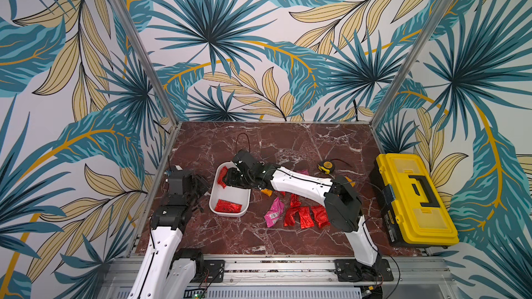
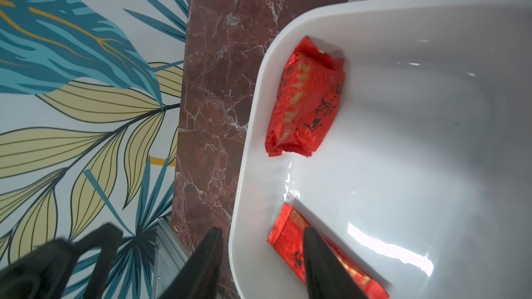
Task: Take the tea bags out of the storage box
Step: Pick up the tea bag from the storage box.
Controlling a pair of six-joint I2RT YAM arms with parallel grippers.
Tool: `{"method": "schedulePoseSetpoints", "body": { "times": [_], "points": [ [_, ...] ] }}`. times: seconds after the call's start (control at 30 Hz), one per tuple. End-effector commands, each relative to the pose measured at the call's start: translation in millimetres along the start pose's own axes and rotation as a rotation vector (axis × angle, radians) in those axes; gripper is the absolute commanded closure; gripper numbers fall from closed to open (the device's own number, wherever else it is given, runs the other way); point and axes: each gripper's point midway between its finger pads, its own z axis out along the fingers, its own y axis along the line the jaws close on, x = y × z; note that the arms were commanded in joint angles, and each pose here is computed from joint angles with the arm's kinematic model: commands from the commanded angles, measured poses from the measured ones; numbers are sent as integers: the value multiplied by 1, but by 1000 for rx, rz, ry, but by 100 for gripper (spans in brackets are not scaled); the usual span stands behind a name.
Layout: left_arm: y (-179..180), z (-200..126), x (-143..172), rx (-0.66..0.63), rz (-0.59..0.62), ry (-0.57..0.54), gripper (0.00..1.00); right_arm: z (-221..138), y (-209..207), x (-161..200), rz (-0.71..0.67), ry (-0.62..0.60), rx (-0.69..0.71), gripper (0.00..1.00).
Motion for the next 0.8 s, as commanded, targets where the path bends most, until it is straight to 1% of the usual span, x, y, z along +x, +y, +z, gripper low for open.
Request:
{"method": "schedulePoseSetpoints", "body": {
  "times": [0.0,0.2,0.5,0.77],
  "points": [
    [12,-1,8,-34,17,26,44,16,1,-5,85,-20,5,51],
    [13,0,16,-28,22,55,44,41,-8,-15,143,-71,33,53],
    [12,-3,17,-21,34,64,44,61,-24,-31,164,-154,107,56],
    [15,-4,18,-29,43,59,44,79,-31,-38,176,-173,138,60]
  ]
}}
